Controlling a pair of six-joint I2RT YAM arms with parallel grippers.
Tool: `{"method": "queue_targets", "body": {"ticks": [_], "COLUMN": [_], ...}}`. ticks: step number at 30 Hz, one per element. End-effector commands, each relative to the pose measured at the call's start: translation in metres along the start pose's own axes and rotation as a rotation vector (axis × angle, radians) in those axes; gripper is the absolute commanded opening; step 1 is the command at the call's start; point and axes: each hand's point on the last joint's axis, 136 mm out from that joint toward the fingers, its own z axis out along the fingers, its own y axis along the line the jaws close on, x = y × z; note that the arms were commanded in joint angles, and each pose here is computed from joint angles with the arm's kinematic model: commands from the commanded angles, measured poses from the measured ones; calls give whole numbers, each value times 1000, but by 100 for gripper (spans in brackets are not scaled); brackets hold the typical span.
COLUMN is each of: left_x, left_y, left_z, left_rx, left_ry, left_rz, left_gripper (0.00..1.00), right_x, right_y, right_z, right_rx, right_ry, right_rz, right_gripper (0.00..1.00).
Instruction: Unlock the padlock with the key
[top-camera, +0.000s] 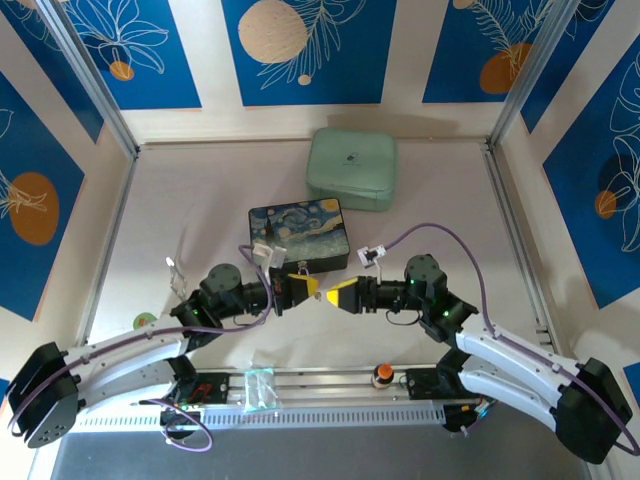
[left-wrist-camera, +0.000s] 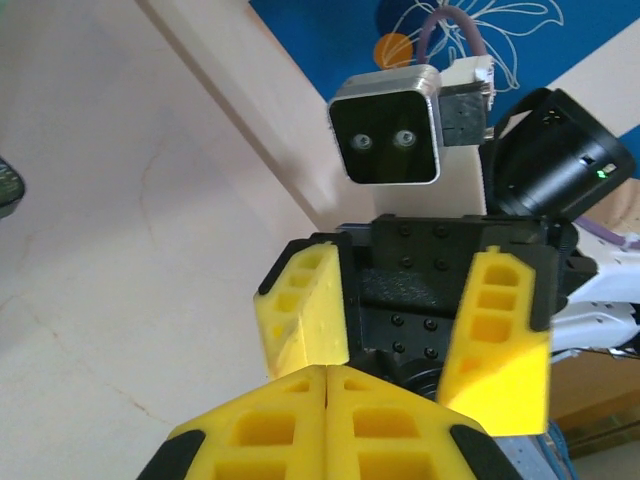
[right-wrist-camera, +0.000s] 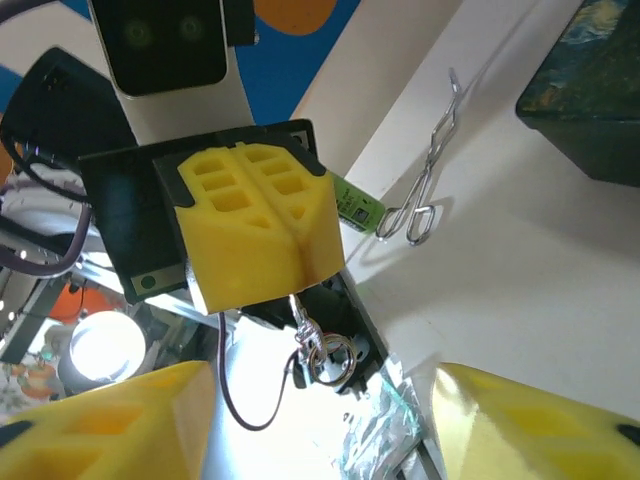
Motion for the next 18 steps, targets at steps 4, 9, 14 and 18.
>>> {"method": "queue_targets", "body": {"ticks": [4,9,14,18], "left_x": [-10,-14,-24,-27], "left_y": [-17,-15,-20,-21], "left_z": [-1,-2,-6,-7], "left_rx": [82,81,123,122], "left_ry": [-26,-64,-139,-150], "left_rz": [32,16,-25,-20], "left_gripper": [0,0,0,0], "right_x": [-5,-6,-10,-14], "right_y": [25,27,34,38], "right_z": [6,10,19,21], "right_rx": [-99,-124,-137,-148], "right_ry": [16,-4,-30,-52], "right_rz": [-63,-52,-62,-63], "right_gripper": [47,32,34,33]}}
